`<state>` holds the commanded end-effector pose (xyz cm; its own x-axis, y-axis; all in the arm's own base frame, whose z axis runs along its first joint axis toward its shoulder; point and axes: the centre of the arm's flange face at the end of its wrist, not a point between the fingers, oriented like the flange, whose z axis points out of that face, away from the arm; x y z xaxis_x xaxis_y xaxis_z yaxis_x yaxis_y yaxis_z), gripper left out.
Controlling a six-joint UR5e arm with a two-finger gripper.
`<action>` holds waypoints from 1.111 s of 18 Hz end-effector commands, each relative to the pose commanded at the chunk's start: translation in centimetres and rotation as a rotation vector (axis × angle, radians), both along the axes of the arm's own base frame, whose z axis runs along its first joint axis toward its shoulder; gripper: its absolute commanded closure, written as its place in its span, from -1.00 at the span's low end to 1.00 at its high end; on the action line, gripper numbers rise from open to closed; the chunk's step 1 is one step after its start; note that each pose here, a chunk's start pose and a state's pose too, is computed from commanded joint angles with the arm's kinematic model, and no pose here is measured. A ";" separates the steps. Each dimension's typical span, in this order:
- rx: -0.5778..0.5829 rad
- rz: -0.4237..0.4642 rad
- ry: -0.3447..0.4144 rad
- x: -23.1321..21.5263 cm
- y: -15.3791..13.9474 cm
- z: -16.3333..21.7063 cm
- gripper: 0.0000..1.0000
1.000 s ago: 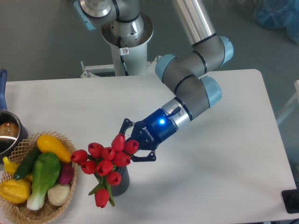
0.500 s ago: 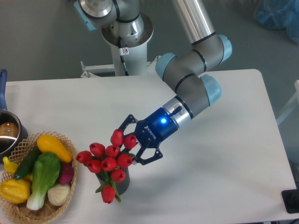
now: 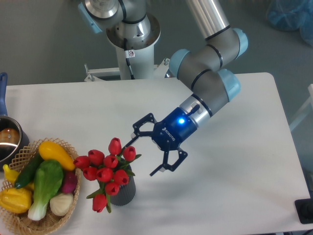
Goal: Insert the flowers into the vase
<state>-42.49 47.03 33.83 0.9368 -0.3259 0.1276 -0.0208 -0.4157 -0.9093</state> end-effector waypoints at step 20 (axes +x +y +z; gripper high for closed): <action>-0.719 0.125 0.668 -4.9 -8.6 7.8 -1.00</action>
<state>-47.39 38.47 41.65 0.9109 -0.2716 -0.3106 -0.3557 -0.8985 -0.2571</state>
